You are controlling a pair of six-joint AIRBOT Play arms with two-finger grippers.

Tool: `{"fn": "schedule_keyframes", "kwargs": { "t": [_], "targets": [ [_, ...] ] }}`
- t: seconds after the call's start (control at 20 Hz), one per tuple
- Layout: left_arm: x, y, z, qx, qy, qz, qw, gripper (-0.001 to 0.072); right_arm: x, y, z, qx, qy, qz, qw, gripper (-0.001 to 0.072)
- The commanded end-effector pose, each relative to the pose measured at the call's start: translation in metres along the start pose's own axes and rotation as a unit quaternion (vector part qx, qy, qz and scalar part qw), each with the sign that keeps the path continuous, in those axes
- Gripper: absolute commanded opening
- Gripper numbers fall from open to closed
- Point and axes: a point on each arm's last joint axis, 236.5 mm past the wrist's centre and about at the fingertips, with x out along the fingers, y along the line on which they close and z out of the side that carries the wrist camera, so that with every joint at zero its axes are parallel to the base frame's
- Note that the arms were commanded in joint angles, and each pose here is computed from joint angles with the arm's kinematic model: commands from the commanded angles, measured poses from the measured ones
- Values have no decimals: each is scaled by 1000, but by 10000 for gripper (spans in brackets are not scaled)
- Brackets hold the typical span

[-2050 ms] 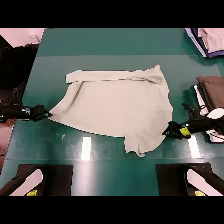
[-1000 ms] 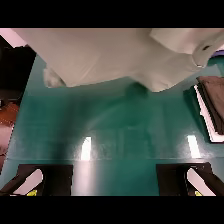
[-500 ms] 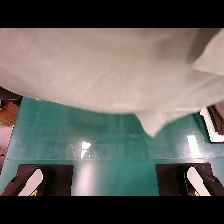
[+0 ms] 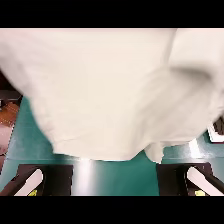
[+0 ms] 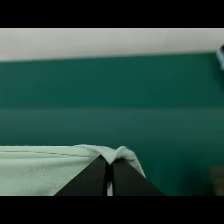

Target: Fold the shirts.

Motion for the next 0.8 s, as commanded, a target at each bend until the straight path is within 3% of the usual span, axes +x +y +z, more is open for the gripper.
{"fn": "schedule_keyframes", "kwargs": {
  "t": [0.0,0.15,0.4,0.75],
  "targets": [
    [80,75,-96,-130,145,-2,981,22,107,-36,-98,50,209,-3,977,12],
    [150,113,-144,-164,201,3,966,22,187,-50,-145,46,277,-23,960,13],
    [253,144,-147,-123,123,38,984,22,290,-57,-126,31,198,-31,979,13],
    [272,165,-124,-76,57,73,993,23,326,-84,-98,2,122,-69,990,13]
  ]
}}
